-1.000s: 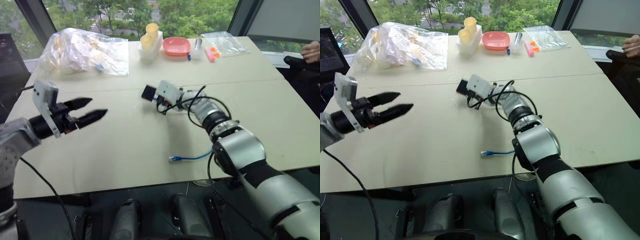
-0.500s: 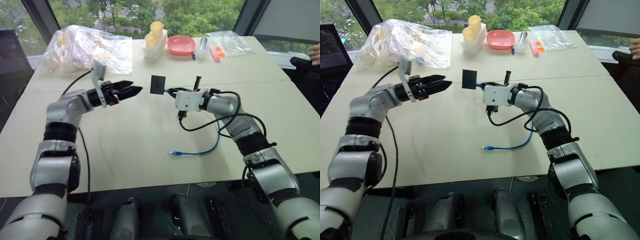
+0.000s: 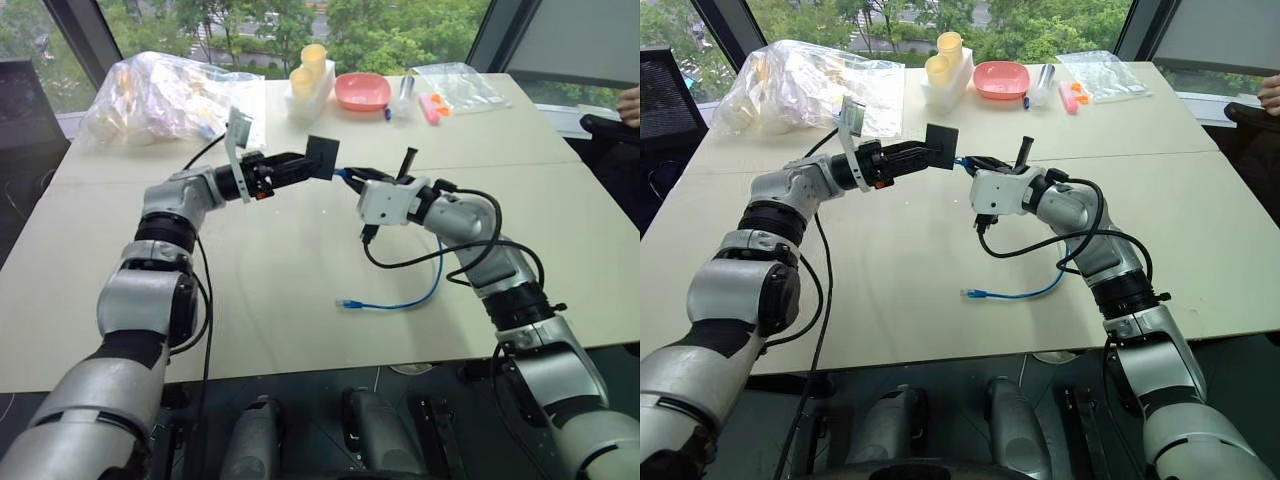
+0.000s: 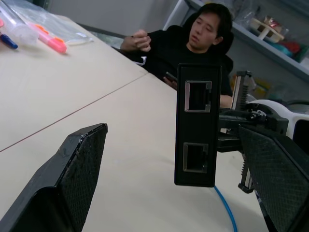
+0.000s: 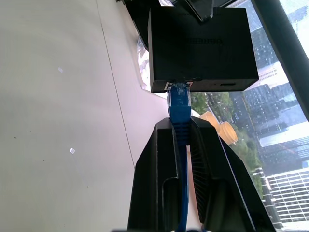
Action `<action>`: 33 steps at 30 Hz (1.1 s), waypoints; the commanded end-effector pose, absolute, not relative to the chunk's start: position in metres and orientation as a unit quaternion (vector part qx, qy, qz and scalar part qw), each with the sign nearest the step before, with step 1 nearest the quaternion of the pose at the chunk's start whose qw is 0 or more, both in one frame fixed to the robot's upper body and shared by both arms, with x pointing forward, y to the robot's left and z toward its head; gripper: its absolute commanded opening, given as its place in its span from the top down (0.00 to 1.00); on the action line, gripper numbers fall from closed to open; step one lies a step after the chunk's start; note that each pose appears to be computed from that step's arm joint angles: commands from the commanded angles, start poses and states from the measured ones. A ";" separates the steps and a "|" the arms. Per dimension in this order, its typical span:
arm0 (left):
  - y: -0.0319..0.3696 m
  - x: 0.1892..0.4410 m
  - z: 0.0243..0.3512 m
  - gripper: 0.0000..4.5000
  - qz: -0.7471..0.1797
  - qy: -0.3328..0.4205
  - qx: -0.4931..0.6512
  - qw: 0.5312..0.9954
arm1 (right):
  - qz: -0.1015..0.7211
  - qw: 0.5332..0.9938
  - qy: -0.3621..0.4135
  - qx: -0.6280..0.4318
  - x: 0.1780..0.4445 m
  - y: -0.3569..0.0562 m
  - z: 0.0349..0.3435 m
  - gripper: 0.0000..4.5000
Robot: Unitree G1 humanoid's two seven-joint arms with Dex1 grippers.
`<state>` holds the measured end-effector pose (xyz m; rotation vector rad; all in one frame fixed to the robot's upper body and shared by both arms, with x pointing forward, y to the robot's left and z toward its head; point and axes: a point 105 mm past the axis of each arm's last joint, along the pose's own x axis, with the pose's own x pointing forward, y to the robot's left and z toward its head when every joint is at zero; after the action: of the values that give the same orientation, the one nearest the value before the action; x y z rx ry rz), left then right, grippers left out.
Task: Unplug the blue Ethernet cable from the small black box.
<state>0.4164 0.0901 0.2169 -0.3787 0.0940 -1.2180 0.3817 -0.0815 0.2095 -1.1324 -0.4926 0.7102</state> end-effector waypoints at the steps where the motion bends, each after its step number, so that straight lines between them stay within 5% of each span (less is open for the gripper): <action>1: 0.084 0.416 0.238 0.18 -0.584 0.011 -0.164 0.795 | 0.314 0.754 -0.255 -0.518 0.375 -0.079 0.224 1.00; 10: 0.082 0.414 0.230 0.88 -0.593 0.024 -0.155 0.790 | 0.330 0.740 -0.236 -0.536 0.369 -0.078 0.214 1.00; 11: 0.083 0.414 0.229 0.88 -0.591 0.025 -0.155 0.792 | 0.338 0.741 -0.230 -0.533 0.368 -0.078 0.212 1.00; 17: 0.090 0.418 0.218 0.88 -0.566 0.015 -0.152 0.810 | 0.323 0.804 -0.169 -0.470 0.363 -0.106 0.199 0.40; 20: 0.092 0.415 0.210 0.88 -0.565 0.025 -0.198 0.801 | 0.331 0.907 -0.124 -0.230 0.351 -0.108 0.194 0.08; 23: 0.090 0.411 0.208 0.88 -0.569 0.022 -0.244 0.785 | 0.338 0.935 -0.108 0.019 0.336 -0.097 0.197 0.08; 27: 0.083 0.400 0.211 0.88 -0.586 0.014 -0.291 0.756 | 0.338 0.900 -0.080 0.264 0.326 -0.075 0.200 0.08; 33: 0.084 0.386 0.220 0.88 -0.591 0.008 -0.335 0.734 | 0.320 0.862 -0.048 0.390 0.330 -0.068 0.194 0.08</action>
<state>0.3903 0.0813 0.1996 -0.7211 0.0853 -1.2690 0.3305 -0.0665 0.1861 0.7505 -0.0703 0.6735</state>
